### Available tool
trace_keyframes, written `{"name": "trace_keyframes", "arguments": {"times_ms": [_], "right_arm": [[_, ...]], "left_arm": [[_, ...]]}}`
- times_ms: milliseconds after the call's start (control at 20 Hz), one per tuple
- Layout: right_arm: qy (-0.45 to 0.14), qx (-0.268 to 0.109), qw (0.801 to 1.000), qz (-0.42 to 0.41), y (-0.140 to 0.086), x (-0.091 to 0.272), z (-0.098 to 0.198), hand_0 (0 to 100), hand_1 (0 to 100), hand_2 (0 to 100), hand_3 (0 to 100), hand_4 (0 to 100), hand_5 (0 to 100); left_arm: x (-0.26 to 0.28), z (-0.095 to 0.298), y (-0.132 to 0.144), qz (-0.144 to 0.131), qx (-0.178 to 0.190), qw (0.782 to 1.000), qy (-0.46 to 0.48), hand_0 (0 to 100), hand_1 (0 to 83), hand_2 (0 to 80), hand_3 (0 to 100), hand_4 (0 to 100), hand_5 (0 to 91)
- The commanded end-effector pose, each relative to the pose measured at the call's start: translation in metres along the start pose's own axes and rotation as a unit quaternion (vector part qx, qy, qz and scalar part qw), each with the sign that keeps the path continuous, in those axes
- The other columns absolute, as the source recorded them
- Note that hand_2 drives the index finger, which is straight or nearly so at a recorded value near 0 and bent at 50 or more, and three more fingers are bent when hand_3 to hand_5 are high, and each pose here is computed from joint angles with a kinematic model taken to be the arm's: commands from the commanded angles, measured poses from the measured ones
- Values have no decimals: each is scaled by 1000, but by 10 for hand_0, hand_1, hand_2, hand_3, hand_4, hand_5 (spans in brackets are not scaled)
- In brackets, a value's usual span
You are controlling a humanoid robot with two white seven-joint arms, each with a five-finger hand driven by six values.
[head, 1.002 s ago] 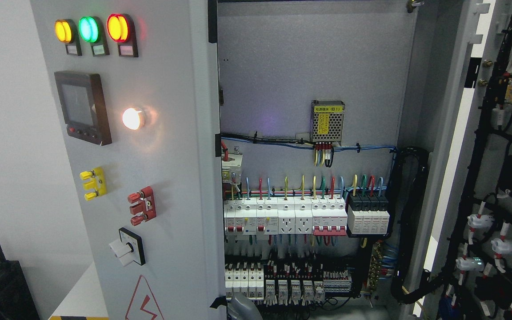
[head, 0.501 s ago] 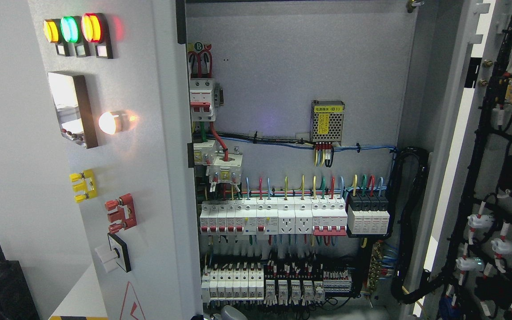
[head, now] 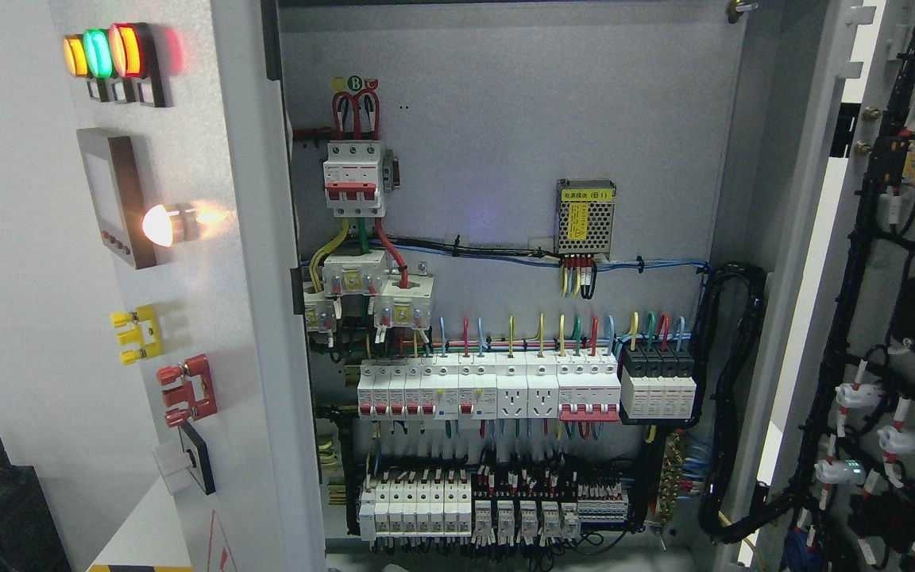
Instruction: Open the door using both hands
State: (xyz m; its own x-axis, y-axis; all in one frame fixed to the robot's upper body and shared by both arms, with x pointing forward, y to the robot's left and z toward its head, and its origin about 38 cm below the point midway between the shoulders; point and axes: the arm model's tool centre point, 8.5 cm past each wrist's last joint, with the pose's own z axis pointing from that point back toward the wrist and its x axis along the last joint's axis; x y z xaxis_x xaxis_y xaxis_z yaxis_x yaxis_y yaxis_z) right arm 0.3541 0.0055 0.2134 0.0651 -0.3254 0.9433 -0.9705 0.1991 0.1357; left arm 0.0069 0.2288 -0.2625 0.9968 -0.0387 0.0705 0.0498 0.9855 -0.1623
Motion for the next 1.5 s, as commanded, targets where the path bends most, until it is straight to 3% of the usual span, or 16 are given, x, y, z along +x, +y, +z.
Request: {"name": "trace_keyframes", "arguments": {"times_ms": [0, 651, 1452], "right_arm": [[12, 26, 1000, -3, 18, -9, -9, 0, 0, 0, 0, 0, 0], [17, 35, 999, 12, 26, -10, -15, 0, 0, 0, 0, 0, 0], [35, 72, 996, 34, 52, -21, -36, 0, 0, 0, 0, 0, 0]], "left_arm": [[-8, 0, 0, 0, 0, 1000, -1, 0, 0, 0, 0, 43, 0], [-8, 0, 0, 0, 0, 1000, -1, 0, 0, 0, 0, 43, 0], [-8, 0, 0, 0, 0, 1000, -1, 0, 0, 0, 0, 43, 0]]}}
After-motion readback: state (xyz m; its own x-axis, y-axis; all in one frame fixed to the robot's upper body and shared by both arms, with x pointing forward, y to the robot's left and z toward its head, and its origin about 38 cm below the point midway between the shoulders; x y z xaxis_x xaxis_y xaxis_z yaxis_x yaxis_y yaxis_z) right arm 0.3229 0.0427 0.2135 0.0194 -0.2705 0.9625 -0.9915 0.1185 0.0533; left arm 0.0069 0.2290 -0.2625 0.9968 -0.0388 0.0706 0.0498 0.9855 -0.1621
